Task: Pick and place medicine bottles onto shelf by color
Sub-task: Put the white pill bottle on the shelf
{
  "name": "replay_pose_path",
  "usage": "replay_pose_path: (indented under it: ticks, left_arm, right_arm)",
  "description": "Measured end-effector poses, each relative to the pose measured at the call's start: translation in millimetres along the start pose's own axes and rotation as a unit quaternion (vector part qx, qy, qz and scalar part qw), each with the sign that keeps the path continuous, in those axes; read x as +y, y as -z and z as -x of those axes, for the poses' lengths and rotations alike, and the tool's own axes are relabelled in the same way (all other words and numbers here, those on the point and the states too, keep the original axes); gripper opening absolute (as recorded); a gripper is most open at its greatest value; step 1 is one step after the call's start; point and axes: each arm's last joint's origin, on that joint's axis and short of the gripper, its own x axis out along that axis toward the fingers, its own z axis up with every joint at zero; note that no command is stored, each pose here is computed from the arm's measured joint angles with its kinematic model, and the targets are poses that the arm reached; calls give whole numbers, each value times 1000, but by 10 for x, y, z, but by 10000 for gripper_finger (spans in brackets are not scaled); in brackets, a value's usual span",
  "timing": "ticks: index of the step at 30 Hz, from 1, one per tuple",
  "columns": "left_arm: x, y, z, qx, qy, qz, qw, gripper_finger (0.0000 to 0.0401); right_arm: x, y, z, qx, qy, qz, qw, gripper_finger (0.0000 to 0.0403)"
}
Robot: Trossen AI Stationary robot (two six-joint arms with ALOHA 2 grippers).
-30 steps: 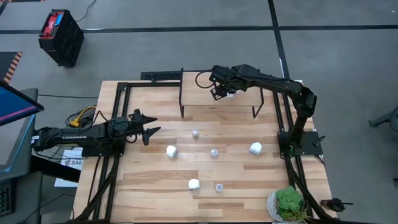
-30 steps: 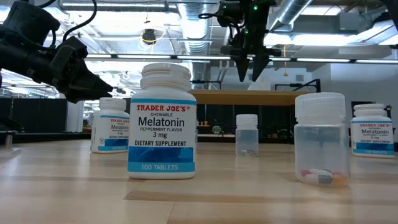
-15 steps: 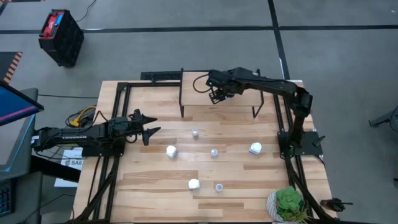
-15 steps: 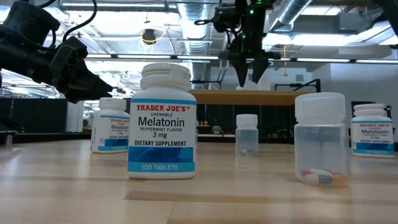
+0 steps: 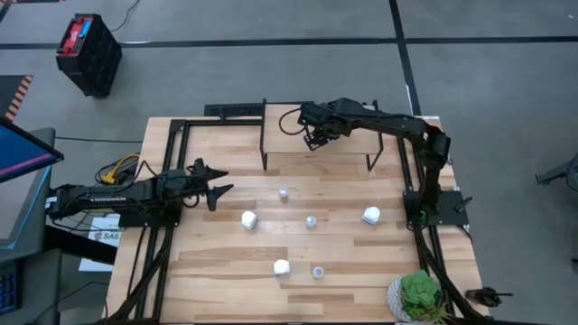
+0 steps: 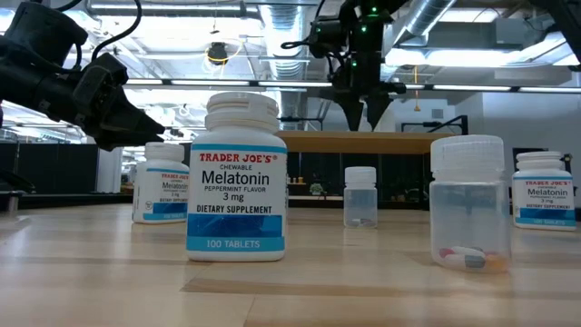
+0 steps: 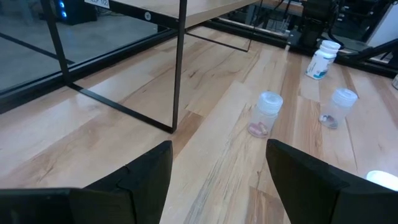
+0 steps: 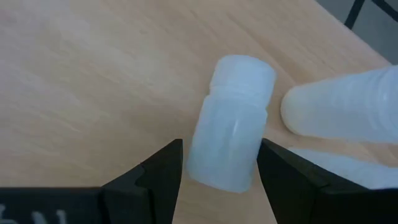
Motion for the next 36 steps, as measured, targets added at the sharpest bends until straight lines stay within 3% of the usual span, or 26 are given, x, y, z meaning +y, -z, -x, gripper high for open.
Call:
replay_pose_path:
  ticks: [10,20,24,31,36]
  left_arm:
    - [0,0,0,0,0,0,1000,247]
    - [0,0,0,0,0,0,1000,247]
    - [0,0,0,0,0,1,1000,247]
    - [0,0,0,0,0,1,1000,247]
    - [0,0,0,0,0,3,1000,247]
  right_arm:
    - [-22,-22,-13,-2,0,-22,1000,218]
    - [72,44,39,-4,-5,4,1000,137]
    - [144,95,82,-10,-6,45,999,131]
    - [262,284,428,-98,45,69,992,142]
    - [304,574,798,-169,88,57,980,138]
